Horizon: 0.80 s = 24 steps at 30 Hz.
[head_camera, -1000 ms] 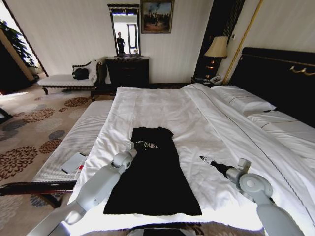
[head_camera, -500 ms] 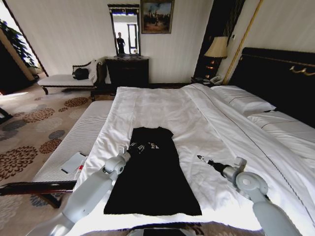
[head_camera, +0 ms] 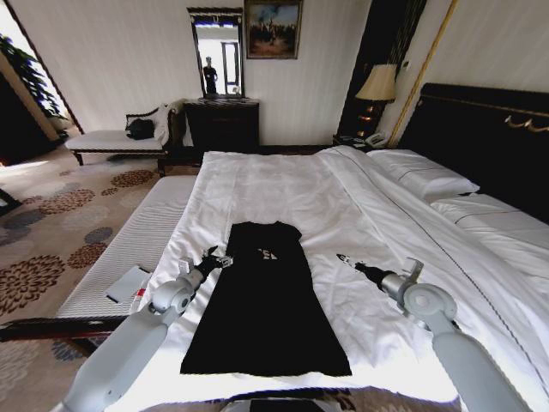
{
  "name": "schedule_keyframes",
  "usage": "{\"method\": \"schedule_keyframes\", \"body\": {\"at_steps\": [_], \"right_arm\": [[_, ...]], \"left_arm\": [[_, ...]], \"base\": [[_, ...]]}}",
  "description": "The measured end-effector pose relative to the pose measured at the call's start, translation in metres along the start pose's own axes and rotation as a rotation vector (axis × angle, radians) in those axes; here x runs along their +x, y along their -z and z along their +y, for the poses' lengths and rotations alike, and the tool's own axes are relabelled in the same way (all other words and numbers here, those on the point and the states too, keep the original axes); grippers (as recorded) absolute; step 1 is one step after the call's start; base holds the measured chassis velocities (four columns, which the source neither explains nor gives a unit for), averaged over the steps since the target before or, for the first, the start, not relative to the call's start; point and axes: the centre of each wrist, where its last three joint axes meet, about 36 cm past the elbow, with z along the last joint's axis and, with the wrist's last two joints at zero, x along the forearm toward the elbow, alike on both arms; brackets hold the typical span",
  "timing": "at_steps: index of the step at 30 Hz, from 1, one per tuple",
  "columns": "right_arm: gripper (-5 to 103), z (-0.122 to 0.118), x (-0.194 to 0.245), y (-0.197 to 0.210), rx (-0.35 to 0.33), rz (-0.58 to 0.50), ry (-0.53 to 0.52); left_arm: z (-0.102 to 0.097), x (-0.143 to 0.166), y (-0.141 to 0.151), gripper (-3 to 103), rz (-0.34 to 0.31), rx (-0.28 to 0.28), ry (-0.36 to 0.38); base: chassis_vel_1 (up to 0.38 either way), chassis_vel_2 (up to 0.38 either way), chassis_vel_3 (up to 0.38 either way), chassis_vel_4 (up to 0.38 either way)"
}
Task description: Fold the clothes on the bed.
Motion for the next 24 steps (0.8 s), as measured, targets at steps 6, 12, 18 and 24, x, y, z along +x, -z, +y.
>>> {"method": "schedule_keyframes", "body": {"at_steps": [6,12,18,24], "right_arm": [[100,-0.014,-0.041,0.02,-0.029,0.016,-0.026],[100,-0.005,-0.095,0.044,-0.04,0.045,-0.008],[100,0.014,-0.125,0.049,-0.024,0.067,0.026],[100,0.013,-0.14,0.052,-0.017,0.095,0.031]], "left_arm": [[-0.007,0.001,0.001,100,-0.002,-0.005,-0.021],[-0.01,0.012,0.003,100,-0.006,-0.016,-0.028],[-0.01,0.008,0.01,100,-0.02,-0.007,-0.04],[0.0,-0.039,0.022,100,-0.029,0.051,-0.043]], "base": [[0.0,0.0,0.0,0.0],[0.0,0.0,0.0,0.0],[0.0,0.0,0.0,0.0],[0.0,0.0,0.0,0.0]]}}
